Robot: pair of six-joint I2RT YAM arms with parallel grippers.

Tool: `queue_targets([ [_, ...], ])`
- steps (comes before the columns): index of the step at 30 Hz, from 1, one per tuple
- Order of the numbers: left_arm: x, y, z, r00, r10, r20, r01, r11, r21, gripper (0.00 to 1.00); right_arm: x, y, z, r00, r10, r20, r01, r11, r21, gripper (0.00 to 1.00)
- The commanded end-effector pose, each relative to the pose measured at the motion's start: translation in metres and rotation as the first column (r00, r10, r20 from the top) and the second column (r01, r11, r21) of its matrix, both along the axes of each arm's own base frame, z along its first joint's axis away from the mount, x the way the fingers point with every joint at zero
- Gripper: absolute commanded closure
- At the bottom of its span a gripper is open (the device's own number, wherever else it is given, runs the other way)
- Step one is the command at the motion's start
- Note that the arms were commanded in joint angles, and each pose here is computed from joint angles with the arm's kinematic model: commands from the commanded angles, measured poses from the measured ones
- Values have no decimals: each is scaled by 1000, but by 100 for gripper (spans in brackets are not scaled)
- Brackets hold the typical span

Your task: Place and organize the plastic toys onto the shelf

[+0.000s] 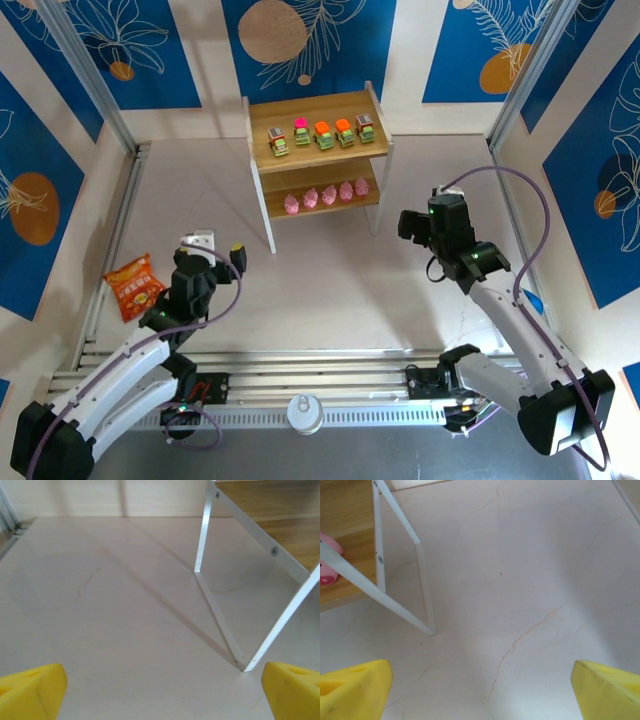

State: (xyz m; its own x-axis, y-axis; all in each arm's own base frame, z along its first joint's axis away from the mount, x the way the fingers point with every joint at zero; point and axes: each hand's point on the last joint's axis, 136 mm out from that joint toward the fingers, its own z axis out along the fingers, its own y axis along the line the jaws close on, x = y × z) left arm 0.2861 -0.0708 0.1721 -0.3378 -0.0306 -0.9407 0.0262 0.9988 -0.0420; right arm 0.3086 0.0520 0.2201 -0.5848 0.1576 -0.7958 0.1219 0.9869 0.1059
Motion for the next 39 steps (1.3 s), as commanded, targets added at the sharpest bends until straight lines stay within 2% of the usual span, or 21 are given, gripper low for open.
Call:
queue_targets([
  [1,1,13,-3,1000,24,1,-24,996,80,0,10,9,9,992,75,105,-76,997,1,7],
  [4,5,13,-7,1000,-3,-5,4,995,97,0,13,12,2,983,120,140,-118,993,-27,7],
  [7,13,14,-5,999,-30,40,24,989,144,0,15,14,-8,977,155,146,-151,988,-39,8],
  [13,34,31,-6,997,22,73,-33,987,157,0,22,7,-21,969,176,174,-169,984,-56,7],
  [17,54,44,-28,998,15,63,-21,994,110,0,30,-3,-34,964,174,202,-169,985,-44,8],
  [24,85,46,-48,995,-50,92,40,994,103,0,44,4,-46,941,250,227,-239,968,-72,9],
  [32,105,38,-77,988,-148,51,145,988,57,0,61,-8,-60,935,247,255,-238,969,-65,9],
  [39,107,37,-80,985,-173,21,172,984,42,0,81,-2,-80,921,289,262,-283,957,-62,10],
])
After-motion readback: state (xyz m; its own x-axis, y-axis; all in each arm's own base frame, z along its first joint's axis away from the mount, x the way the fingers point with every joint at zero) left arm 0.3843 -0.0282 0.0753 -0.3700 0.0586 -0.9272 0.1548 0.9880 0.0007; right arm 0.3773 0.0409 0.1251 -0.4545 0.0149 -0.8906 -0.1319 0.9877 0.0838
